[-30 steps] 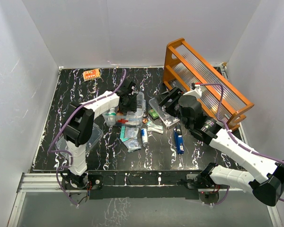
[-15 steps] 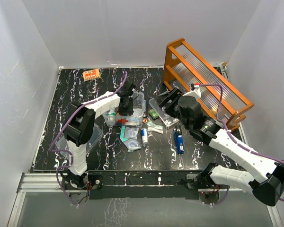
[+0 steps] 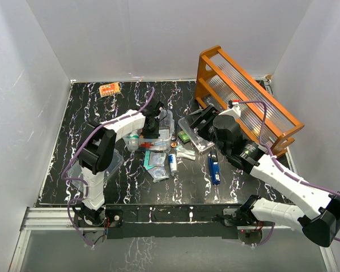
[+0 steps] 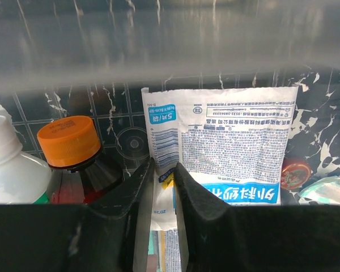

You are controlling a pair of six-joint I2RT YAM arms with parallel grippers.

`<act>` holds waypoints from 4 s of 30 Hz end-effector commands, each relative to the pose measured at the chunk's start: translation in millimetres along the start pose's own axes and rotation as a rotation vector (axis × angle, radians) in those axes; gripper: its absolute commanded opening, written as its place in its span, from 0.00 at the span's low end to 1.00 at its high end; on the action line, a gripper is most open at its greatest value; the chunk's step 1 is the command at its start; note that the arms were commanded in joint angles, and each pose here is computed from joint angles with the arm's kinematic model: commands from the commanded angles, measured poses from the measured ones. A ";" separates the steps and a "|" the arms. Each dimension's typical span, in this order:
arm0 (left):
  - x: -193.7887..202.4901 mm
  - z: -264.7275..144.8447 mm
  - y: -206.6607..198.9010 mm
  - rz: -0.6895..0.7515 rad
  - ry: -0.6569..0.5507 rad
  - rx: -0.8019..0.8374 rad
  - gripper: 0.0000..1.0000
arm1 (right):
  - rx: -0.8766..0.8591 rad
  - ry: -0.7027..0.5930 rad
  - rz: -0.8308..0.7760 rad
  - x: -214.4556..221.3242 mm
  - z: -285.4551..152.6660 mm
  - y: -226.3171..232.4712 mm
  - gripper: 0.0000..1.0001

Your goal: Organize the medicine kit

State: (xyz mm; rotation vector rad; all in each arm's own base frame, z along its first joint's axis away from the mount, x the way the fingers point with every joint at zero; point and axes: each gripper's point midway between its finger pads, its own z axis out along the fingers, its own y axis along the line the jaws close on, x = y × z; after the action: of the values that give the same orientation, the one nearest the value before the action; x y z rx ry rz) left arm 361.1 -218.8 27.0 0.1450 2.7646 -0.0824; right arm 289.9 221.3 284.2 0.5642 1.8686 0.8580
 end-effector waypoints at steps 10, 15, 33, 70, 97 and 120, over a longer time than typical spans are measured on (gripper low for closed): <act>-41.2 -80.1 -9.8 0.028 -0.114 0.059 0.36 | -0.058 0.023 -0.111 3.9 3.4 8.1 0.65; -68.1 -130.2 -3.1 -0.009 -0.263 0.077 0.41 | -0.207 0.120 -0.331 29.0 7.5 19.9 0.63; -68.9 -295.2 72.1 -0.195 -0.773 0.039 0.59 | -0.289 0.447 -0.913 199.5 11.3 -0.6 0.60; -61.0 -287.2 69.7 -0.201 -0.736 0.055 0.61 | 0.063 0.709 -0.927 294.0 37.6 -120.6 0.28; -63.8 -315.4 92.0 -0.291 -0.822 -0.008 0.63 | -0.287 0.374 -0.713 165.4 1.5 49.8 0.04; -22.9 -249.4 -70.0 -0.200 -0.351 0.825 0.58 | -0.080 0.085 -0.426 66.6 35.2 40.0 0.06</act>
State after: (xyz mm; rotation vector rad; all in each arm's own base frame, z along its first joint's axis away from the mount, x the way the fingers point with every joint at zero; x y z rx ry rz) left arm 289.2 -255.4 250.4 -0.0041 2.2779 -1.0119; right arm 291.2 298.3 233.9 0.0297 2.0031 0.5693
